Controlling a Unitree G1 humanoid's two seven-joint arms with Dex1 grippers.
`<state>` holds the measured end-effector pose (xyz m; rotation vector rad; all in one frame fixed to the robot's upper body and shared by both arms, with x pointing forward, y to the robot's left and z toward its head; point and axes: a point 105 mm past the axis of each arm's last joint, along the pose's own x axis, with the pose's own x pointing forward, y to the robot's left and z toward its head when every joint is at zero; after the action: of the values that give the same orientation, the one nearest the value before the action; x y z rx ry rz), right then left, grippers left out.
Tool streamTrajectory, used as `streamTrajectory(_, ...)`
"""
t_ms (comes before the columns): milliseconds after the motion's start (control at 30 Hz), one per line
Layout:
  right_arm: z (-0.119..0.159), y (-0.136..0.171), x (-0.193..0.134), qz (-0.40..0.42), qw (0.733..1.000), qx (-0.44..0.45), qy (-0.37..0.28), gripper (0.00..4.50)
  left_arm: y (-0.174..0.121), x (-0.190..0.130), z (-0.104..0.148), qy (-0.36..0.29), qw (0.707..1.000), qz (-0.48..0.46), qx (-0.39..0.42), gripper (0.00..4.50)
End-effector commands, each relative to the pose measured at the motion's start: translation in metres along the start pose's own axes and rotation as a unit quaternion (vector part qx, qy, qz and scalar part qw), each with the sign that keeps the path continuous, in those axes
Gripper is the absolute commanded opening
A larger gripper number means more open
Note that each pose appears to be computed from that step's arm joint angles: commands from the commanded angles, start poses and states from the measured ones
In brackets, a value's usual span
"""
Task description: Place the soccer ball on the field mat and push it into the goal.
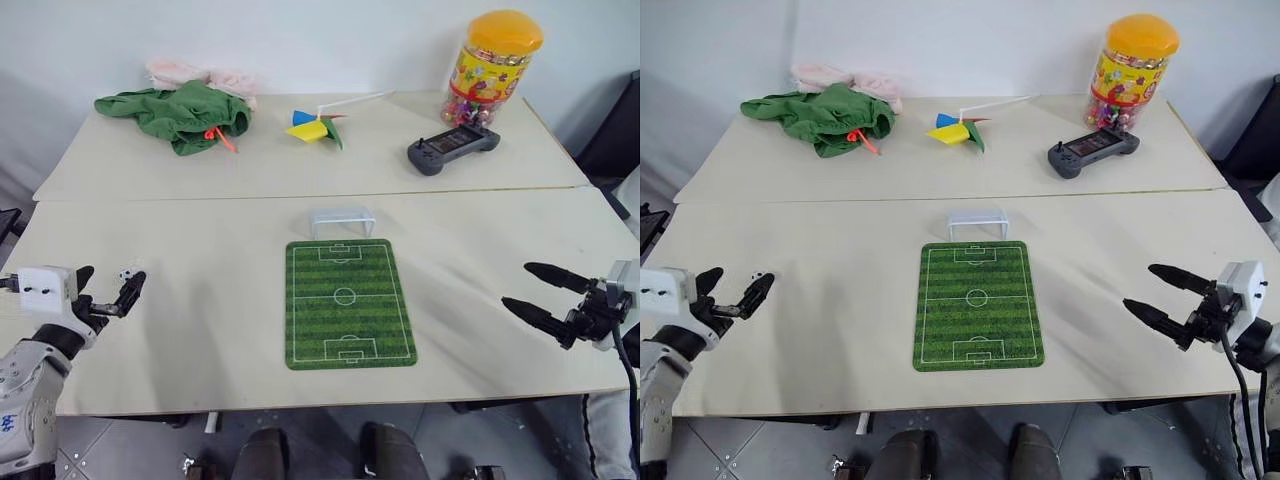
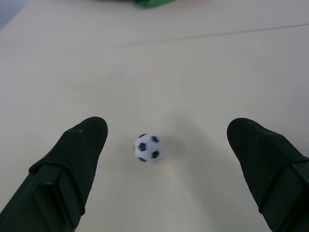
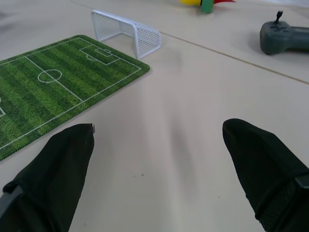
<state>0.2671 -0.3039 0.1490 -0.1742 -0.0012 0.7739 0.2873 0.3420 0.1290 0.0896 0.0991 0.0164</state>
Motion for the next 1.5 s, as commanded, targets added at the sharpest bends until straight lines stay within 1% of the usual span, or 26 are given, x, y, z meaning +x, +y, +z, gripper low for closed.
streamTrajectory(33,0.009,0.003,-0.003,0.002,1.000,-0.014,-0.007,4.50,0.008,0.011,-0.011,0.029,0.999,0.016,0.005,4.48)
streamTrajectory(167,0.015,0.005,-0.005,0.006,1.000,-0.016,-0.012,4.50,0.009,0.024,-0.023,0.052,0.999,0.010,-0.006,4.48)
streamTrajectory(300,0.017,0.003,-0.007,0.004,1.000,-0.016,-0.011,4.50,0.005,0.035,-0.027,0.060,0.998,-0.009,0.010,4.48)
streamTrajectory(333,0.017,0.003,-0.007,0.003,1.000,-0.017,-0.010,4.50,0.005,0.038,-0.027,0.061,0.998,-0.014,0.013,4.09)
streamTrajectory(367,0.017,0.002,-0.008,0.002,1.000,-0.018,-0.009,4.50,0.003,0.040,-0.026,0.062,0.998,-0.020,0.016,3.89)
streamTrajectory(500,0.019,0.001,-0.009,-0.001,1.000,-0.021,-0.007,4.50,0.003,0.041,-0.027,0.072,0.997,-0.034,0.021,2.63)
streamTrajectory(667,0.021,-0.001,-0.013,-0.007,1.000,-0.025,-0.006,4.50,0.005,0.034,-0.029,0.076,0.996,-0.039,0.029,1.05)
streamTrajectory(700,0.021,-0.001,-0.014,-0.008,1.000,-0.025,-0.006,4.50,0.005,0.033,-0.029,0.076,0.996,-0.040,0.030,0.86)
streamTrajectory(767,0.022,-0.002,-0.015,-0.009,1.000,-0.025,-0.006,4.50,0.004,0.031,-0.027,0.072,0.996,-0.042,0.033,0.86)
streamTrajectory(833,0.025,-0.003,-0.016,-0.011,1.000,-0.027,-0.008,4.50,-0.013,0.032,-0.015,0.045,0.995,-0.079,0.038,0.86)
streamTrajectory(900,0.028,-0.003,-0.016,-0.013,0.999,-0.027,-0.015,4.50,-0.040,0.030,-0.002,0.017,0.990,-0.135,0.043,0.86)
streamTrajectory(967,0.031,-0.002,-0.016,-0.012,0.999,-0.025,-0.021,4.50,-0.072,0.025,0.010,-0.015,0.978,-0.203,0.040,0.86)
streamTrajectory(1033,0.032,0.001,-0.016,-0.008,0.999,-0.022,-0.023,4.50,-0.106,0.017,0.019,-0.047,0.959,-0.278,0.044,0.86)
streamTrajectory(1133,0.027,0.013,-0.021,0.019,1.000,-0.019,-0.006,4.50,-0.156,-0.001,0.025,-0.086,0.914,-0.393,0.047,0.86)
streamTrajectory(1167,0.027,0.016,-0.023,0.023,1.000,-0.019,-0.003,4.50,-0.167,-0.005,0.024,-0.089,0.902,-0.420,0.042,0.86)
streamTrajectory(1200,0.028,0.019,-0.023,0.025,1.000,-0.014,-0.007,4.50,-0.179,-0.008,0.020,-0.081,0.888,-0.449,0.053,0.86)
streamTrajectory(1267,0.033,0.024,-0.024,0.028,0.999,-0.006,-0.016,4.50,-0.197,-0.012,0.015,-0.072,0.865,-0.491,0.068,0.86)
streamTrajectory(1333,0.036,0.032,-0.024,0.035,0.999,-0.016,-0.025,4.50,-0.211,-0.013,0.014,-0.064,0.851,-0.515,0.076,0.86)
streamTrajectory(1400,0.039,0.044,-0.027,0.045,0.998,-0.028,-0.040,4.50,-0.229,-0.015,0.021,-0.080,0.830,-0.546,0.080,0.86)
streamTrajectory(1500,0.041,0.059,-0.031,0.062,0.996,-0.026,-0.058,4.50,-0.249,-0.015,0.029,-0.095,0.809,-0.574,0.087,0.86)
